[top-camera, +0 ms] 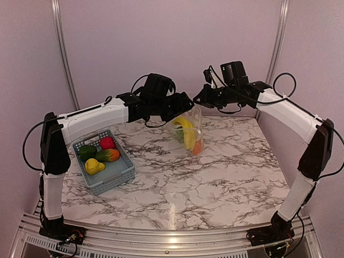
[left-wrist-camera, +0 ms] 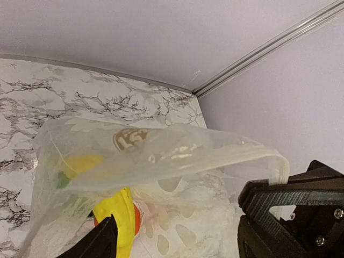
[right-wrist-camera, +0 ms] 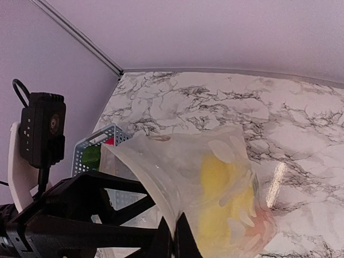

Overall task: Place the food in the zip-top bag and seal the zipper
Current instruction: Place the fake fruit in the zipper food storage bag, then pick up the fake fruit from the bin.

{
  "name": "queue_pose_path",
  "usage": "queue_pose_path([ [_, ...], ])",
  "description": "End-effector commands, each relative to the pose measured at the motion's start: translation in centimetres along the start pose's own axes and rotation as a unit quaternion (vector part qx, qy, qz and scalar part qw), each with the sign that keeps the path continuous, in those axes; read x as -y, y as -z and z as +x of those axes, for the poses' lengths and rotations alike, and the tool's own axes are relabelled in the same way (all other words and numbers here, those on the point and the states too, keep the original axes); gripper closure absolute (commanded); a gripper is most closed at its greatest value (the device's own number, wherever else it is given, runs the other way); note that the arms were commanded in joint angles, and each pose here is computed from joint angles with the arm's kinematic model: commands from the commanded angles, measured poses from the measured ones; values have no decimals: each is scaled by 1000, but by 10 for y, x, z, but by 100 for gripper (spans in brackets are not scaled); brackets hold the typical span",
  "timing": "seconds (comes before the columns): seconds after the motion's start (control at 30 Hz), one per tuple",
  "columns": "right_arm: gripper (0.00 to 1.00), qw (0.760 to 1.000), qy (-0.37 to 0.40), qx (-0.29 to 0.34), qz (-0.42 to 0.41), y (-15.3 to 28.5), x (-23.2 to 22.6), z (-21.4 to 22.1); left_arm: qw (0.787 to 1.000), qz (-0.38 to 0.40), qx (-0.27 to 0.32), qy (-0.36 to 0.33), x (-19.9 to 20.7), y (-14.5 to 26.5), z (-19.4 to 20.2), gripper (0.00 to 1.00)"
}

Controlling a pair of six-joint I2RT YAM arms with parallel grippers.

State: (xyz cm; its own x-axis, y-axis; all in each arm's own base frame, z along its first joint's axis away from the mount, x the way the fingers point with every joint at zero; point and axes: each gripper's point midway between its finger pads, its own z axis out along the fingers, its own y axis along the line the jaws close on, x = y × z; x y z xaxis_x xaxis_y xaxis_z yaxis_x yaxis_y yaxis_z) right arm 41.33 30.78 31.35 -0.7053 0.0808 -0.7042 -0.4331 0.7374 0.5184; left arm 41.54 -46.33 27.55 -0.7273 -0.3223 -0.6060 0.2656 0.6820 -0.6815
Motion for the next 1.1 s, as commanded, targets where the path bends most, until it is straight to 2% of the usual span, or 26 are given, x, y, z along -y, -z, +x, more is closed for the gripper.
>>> queue_pose_path([
  [0.0, 100, 1000, -2, 8, -8, 15, -8, -7, 998, 40, 39, -6, 37, 32, -36, 20],
  [0.13, 100, 1000, -5, 14, -5, 15, -4, -7, 996, 85, 39, -2, 62, 57, -45, 19],
  [0.27, 100, 1000, -10, 9, -5, 12, 1, 2, 986, 165, 19, -22, 94, 85, -43, 19],
  [0.37, 100, 1000, -11, 12, 0, 13, 4, 5, 984, 164, 21, -60, 92, 112, -42, 19],
  [0.5, 100, 1000, -6, 14, 10, 18, 10, 8, 992, 86, 25, -86, 38, 134, -39, 18],
  [0.67, 100, 1000, -3, 9, 27, 25, 23, 17, 999, 18, 21, 45, -69, 163, -47, 12],
  [0.73, 100, 999, -3, 5, 32, 28, 29, 21, 997, -24, 24, 63, -116, 173, -40, 11],
  [0.8, 100, 999, 0, 5, 39, 32, 33, 22, 995, -78, 40, 47, -150, 190, -39, 11],
  [0.93, 100, 998, 11, 13, 55, 41, 40, 16, 979, -198, 32, -49, -197, 220, -36, 10],
  [1.07, 100, 998, 9, 10, 57, 41, 43, 18, 960, -256, 6, -110, -229, 245, -29, 10],
])
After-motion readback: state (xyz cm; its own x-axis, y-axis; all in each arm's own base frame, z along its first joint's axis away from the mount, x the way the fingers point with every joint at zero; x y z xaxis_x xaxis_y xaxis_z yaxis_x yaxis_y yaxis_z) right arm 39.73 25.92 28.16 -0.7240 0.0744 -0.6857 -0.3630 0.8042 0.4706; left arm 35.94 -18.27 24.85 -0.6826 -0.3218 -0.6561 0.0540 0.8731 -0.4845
